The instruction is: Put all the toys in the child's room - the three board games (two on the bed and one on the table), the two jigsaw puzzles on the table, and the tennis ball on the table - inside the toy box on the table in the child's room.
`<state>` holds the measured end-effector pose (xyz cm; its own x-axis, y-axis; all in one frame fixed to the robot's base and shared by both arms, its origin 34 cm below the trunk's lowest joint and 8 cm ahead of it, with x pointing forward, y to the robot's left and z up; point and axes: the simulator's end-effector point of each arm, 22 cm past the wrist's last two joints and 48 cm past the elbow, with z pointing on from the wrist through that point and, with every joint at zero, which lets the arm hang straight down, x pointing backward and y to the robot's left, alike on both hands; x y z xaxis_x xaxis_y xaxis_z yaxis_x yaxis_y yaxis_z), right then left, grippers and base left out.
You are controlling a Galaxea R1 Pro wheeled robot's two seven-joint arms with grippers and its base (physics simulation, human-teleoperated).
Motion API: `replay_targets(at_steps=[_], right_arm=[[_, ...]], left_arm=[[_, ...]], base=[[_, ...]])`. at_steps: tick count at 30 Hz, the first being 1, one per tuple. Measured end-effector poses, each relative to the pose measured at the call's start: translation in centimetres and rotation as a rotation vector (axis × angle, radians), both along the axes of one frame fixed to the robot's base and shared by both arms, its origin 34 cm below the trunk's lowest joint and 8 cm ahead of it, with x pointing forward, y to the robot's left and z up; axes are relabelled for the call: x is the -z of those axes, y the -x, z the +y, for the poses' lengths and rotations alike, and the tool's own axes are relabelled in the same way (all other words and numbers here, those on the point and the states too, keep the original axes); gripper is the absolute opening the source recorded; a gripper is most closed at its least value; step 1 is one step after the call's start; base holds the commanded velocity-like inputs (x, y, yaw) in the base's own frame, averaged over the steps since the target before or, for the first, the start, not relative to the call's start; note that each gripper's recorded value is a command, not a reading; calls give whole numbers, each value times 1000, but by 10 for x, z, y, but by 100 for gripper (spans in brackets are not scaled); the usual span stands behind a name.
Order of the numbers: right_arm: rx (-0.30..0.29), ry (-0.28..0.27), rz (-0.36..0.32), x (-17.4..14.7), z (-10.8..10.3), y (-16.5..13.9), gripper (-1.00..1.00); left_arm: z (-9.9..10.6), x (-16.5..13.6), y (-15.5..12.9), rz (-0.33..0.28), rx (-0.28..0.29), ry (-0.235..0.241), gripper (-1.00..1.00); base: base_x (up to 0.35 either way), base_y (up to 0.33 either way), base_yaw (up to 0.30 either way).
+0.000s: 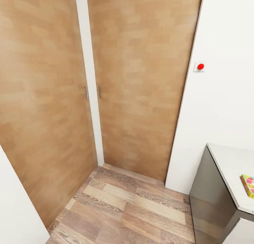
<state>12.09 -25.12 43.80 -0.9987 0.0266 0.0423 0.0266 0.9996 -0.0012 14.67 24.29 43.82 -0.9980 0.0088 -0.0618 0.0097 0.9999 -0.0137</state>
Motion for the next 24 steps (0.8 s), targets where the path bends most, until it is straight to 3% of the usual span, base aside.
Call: replay_targets(at_steps=[24], right_arm=[[0, -2, 0, 0, 1, 0, 100]], left_arm=[[0, 0, 0, -1, 0, 0, 100]], base=[[0, 0, -261]])
